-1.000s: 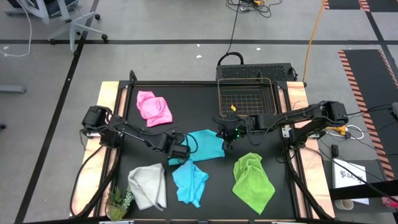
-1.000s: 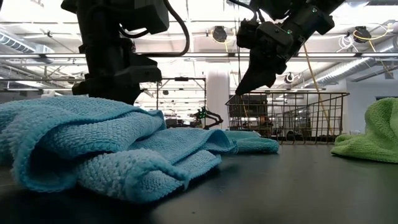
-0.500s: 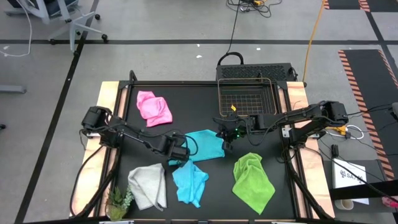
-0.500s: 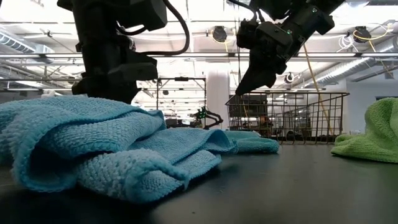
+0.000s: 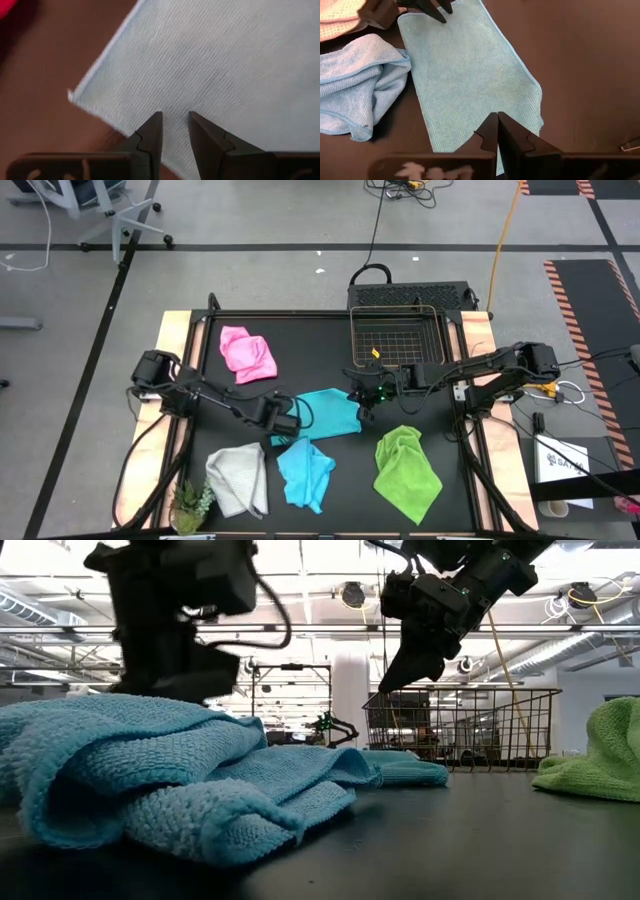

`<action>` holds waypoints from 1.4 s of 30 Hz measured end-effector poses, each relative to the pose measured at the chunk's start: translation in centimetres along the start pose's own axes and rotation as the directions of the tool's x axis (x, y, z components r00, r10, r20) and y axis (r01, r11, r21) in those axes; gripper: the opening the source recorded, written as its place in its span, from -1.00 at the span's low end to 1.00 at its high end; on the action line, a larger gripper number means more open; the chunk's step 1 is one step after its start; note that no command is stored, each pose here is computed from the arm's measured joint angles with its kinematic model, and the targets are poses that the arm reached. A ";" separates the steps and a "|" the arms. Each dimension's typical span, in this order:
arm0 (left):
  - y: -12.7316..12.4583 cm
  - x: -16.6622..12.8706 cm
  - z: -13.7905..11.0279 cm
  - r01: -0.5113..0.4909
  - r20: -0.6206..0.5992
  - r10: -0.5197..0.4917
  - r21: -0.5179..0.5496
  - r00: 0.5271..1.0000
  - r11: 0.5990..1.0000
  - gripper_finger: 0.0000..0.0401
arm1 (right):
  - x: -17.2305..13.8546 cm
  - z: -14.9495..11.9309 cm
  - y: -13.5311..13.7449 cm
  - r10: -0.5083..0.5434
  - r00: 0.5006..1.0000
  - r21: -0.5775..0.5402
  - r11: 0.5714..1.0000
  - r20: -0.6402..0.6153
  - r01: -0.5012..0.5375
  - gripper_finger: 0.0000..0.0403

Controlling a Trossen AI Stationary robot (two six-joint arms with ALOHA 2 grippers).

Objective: Fold microfiber towels
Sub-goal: Fold the top blue towel

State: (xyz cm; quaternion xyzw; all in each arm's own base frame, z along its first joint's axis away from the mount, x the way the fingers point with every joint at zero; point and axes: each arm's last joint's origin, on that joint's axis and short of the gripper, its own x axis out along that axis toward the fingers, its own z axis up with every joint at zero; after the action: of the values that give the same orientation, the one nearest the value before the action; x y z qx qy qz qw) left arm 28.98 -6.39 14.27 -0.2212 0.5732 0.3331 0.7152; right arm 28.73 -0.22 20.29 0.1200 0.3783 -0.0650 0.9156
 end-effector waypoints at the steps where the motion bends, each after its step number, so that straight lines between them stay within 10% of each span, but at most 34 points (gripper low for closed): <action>1: 0.2 0.2 -0.2 -0.002 -0.006 0.002 -0.010 1.000 1.000 -0.52 | 0.0 0.0 0.0 0.000 1.000 0.000 1.000 0.000 0.000 -1.00; 19: 3.2 2.0 3.1 -0.134 0.112 0.142 -0.079 0.984 0.988 -0.52 | 0.0 0.0 0.0 -0.002 1.000 0.000 1.000 0.005 0.002 -1.00; 42: 1.8 1.8 3.5 0.047 0.102 -0.041 -0.058 0.994 0.997 -0.52 | -0.3 -2.5 0.8 0.041 0.969 -0.013 0.999 -0.243 -0.046 -1.00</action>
State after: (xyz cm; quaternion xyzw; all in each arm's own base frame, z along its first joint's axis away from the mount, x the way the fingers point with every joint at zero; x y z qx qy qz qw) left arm 30.25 -2.28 13.48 -0.2380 0.5214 0.3450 0.7433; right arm 27.03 1.24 18.94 0.1269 0.4850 -0.0263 0.8648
